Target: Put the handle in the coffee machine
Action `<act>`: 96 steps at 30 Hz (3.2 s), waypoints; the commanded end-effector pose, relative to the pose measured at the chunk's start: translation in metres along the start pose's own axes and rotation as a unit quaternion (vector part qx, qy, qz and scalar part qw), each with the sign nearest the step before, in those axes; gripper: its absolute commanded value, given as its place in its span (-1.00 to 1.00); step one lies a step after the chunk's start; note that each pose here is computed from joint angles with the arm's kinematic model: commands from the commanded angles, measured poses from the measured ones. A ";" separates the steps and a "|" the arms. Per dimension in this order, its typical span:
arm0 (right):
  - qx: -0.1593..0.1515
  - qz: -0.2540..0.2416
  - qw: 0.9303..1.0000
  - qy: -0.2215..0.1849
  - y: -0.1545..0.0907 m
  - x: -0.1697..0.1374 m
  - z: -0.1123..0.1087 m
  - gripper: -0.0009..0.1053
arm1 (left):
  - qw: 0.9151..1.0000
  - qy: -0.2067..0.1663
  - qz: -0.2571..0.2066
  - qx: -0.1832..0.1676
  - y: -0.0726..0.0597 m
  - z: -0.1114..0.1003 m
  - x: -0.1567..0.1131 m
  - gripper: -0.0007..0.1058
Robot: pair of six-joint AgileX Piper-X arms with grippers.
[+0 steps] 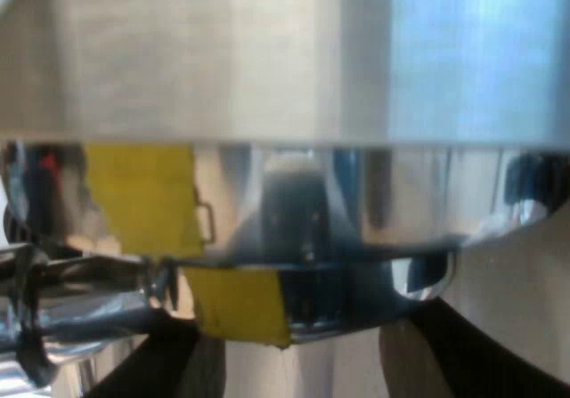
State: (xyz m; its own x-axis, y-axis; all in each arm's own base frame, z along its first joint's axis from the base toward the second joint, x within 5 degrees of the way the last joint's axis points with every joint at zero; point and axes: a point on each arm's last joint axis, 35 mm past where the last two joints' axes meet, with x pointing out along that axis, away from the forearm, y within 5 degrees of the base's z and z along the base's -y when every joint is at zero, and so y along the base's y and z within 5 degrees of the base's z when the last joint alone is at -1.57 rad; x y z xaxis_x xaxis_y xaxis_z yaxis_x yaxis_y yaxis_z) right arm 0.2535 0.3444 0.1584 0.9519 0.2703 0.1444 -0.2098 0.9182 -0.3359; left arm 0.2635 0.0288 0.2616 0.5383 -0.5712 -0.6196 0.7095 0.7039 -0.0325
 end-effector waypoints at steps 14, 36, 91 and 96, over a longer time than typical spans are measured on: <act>0.031 -0.012 0.999 -0.038 -0.005 0.002 0.019 -0.19 | 0.992 0.002 -0.111 -0.056 -0.020 0.002 -0.006 -0.97; 0.012 -0.008 0.999 -0.032 -0.002 0.000 0.018 -0.19 | 0.974 0.050 -0.210 -0.066 -0.057 0.008 0.010 -0.97; -0.016 0.134 0.977 0.168 -0.107 -0.219 0.104 -0.19 | 0.964 0.114 -0.227 0.079 -0.114 0.065 0.031 -0.97; 0.009 0.154 0.972 0.178 -0.106 -0.220 0.102 -0.19 | 0.965 0.114 -0.220 0.086 -0.114 0.067 0.031 -0.97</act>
State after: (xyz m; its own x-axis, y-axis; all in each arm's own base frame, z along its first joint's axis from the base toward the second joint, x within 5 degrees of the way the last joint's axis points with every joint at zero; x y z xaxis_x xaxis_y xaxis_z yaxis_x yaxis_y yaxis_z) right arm 0.0439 0.2182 0.2569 0.8656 0.4111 -0.2860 -0.4884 0.8191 -0.3008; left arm 0.2176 -0.0849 0.2762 -0.0037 -0.5329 -0.8462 0.8788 0.4020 -0.2570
